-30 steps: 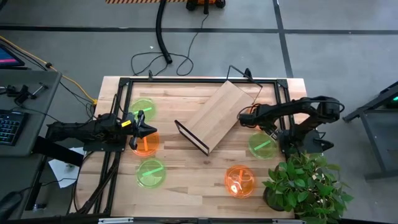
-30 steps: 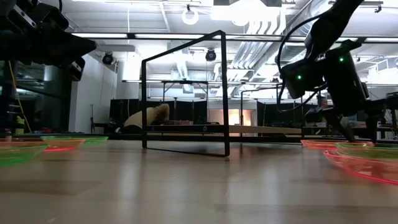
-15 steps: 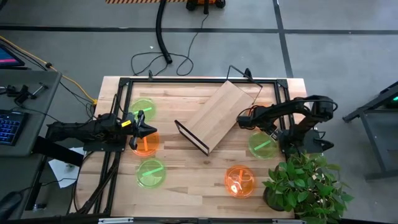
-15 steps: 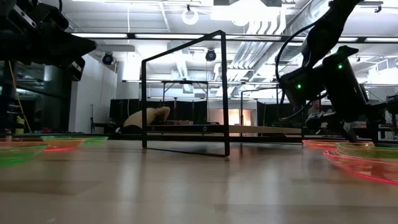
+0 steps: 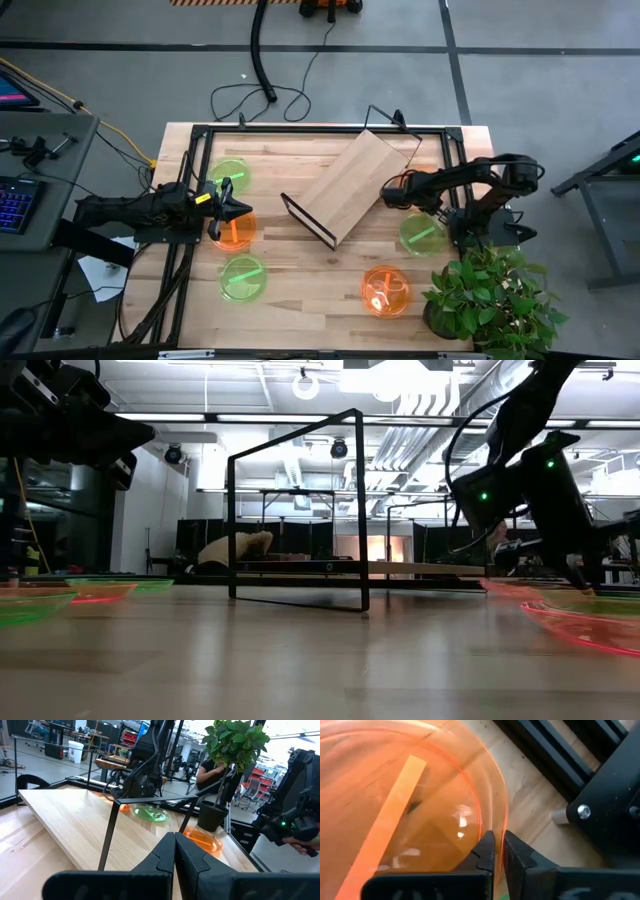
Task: Place and stack plates onto a shelf
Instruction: Put the top right orange plate on the shelf
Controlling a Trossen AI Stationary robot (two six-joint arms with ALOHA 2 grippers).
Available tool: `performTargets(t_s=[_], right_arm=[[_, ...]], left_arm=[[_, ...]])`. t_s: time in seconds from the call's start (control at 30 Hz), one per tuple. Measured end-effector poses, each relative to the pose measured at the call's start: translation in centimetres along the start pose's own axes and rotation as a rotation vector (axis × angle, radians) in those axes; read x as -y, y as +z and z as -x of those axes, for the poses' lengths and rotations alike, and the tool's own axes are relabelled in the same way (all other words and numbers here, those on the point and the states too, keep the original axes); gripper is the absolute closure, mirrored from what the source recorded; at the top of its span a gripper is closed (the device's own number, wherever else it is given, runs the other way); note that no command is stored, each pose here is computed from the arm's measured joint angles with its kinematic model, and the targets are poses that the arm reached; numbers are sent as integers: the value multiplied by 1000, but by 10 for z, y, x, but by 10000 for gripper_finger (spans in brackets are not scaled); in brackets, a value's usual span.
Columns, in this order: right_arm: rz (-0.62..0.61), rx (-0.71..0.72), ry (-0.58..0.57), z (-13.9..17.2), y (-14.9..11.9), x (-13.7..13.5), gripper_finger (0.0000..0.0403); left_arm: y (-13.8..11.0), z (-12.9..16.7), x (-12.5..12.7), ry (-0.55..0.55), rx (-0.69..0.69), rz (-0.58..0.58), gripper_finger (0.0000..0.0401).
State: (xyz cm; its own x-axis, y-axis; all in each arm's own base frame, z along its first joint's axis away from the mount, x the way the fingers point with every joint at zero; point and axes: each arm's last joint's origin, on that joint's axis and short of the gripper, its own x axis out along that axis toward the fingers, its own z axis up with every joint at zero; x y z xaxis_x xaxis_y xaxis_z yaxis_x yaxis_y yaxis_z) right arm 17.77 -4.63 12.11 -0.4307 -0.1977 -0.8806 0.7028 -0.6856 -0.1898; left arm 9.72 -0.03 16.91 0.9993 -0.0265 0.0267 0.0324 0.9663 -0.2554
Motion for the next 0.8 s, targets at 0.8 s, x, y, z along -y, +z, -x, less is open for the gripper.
performTargets(t_s=[0.8], right_arm=[[144,-30,243,42,0,48,403]], left_arm=[[0,0,0,0,0,0,401]])
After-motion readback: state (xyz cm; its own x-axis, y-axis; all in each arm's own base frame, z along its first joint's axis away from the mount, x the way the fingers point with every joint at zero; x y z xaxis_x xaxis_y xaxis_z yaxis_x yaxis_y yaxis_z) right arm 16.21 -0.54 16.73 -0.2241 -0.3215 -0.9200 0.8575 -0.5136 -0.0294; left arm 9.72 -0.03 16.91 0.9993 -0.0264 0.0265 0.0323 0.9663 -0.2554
